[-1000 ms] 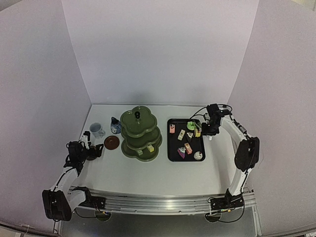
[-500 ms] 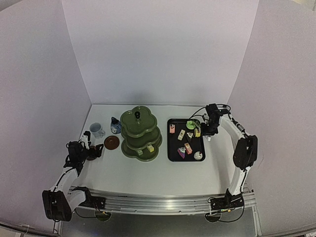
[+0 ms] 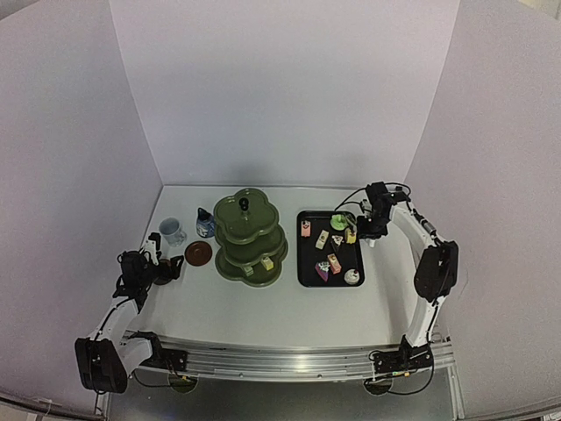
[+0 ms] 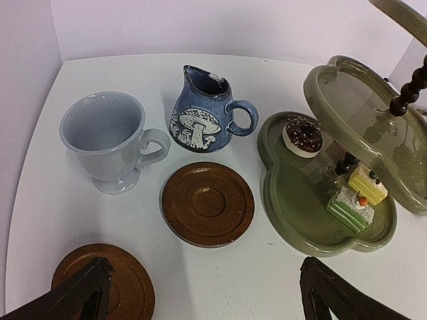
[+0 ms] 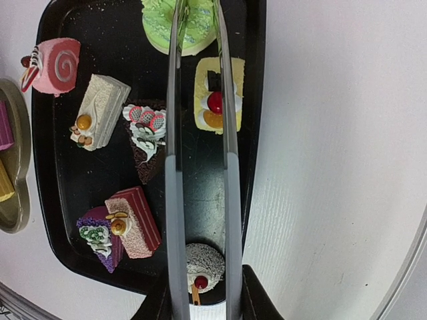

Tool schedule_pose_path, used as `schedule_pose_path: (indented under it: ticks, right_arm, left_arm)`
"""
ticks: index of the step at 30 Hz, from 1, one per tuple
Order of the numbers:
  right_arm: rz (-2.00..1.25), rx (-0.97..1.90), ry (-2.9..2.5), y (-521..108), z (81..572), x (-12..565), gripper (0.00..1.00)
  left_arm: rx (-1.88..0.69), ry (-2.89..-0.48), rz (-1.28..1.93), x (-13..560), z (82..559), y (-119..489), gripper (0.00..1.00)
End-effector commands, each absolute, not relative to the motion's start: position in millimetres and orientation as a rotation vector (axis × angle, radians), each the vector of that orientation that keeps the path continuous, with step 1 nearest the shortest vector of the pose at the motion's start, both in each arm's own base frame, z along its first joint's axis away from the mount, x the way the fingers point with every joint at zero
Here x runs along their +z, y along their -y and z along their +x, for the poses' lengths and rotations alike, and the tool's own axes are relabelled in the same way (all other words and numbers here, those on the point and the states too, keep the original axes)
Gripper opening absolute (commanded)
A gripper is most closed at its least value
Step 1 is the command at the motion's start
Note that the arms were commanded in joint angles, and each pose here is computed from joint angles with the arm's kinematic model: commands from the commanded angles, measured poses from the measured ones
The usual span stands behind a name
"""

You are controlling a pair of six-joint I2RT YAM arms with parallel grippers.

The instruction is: Serve the afternoon tea

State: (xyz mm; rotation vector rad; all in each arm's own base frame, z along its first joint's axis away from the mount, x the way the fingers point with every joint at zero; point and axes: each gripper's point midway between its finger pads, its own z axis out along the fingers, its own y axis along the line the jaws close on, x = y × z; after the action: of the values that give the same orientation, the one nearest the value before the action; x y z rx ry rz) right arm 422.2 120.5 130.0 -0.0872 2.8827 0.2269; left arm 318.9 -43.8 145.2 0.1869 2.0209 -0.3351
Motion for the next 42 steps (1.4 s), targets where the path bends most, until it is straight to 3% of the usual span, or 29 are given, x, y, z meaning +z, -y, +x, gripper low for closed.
schedule_pose_path:
  ticks: [1,20,38,42]
  right_arm:
    - [-0.088,0.222,-2.788,-118.8,423.9,169.1,0.00]
    - [-0.060,0.250,-2.627,-119.7,412.6,235.0,0.00]
    - [-0.299,0.370,-2.597,-196.8,236.4,238.8,0.00]
    - [-0.492,0.397,-2.597,-233.3,207.0,227.2,0.00]
  left_arm:
    - [-0.304,-1.935,0.224,178.5,327.0,44.1,0.99]
    - [-0.279,-1.930,0.183,186.4,321.0,38.6,0.99]
    - [-0.208,-1.861,0.140,210.8,287.8,29.5,1.00]
    - [-0.210,-1.847,0.146,215.3,286.5,30.4,0.99]
